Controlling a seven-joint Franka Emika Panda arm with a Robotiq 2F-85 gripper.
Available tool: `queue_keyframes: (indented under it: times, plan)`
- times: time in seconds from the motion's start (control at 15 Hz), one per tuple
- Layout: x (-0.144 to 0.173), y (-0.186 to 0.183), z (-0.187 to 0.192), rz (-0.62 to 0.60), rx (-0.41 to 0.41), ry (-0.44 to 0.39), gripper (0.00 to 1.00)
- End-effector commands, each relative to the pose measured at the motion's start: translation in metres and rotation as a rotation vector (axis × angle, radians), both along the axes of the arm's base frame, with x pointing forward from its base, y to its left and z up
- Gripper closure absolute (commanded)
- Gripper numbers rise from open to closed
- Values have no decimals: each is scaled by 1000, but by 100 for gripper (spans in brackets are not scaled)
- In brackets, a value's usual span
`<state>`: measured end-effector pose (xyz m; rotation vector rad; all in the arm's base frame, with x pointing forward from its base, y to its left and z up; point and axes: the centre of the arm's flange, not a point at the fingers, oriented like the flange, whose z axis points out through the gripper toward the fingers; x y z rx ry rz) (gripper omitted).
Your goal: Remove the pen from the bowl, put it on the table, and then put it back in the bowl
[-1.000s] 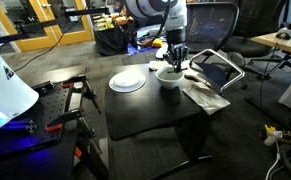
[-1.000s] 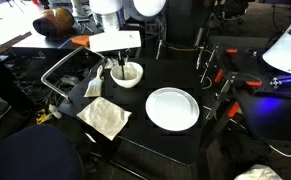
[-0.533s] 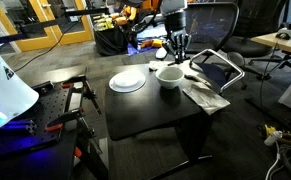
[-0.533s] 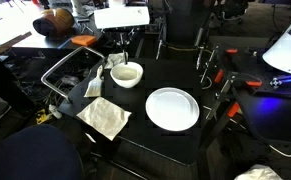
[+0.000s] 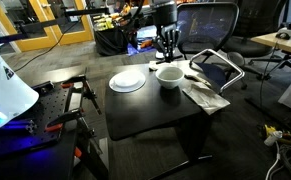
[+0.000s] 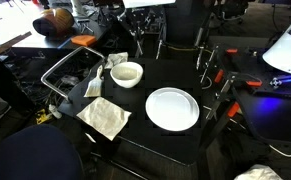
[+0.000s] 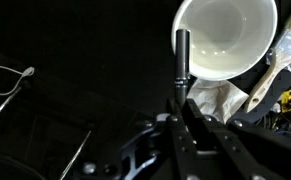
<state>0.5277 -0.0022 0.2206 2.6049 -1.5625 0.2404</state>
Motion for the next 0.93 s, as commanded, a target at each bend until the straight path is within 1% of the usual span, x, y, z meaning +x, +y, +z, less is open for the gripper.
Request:
queue_keyframes:
  times: [0.0,0.27,0.53,0.73,0.87]
  plan:
    - [-30,-16,-6,33,54,40,97]
    - [-45,-25,-37,53,102,95,97]
    - [-47,-27,-64,67,159,112,97]
    - [-47,-29,-85,70,172,134,97]
    - [-47,-31,-98,72,172,163,97]
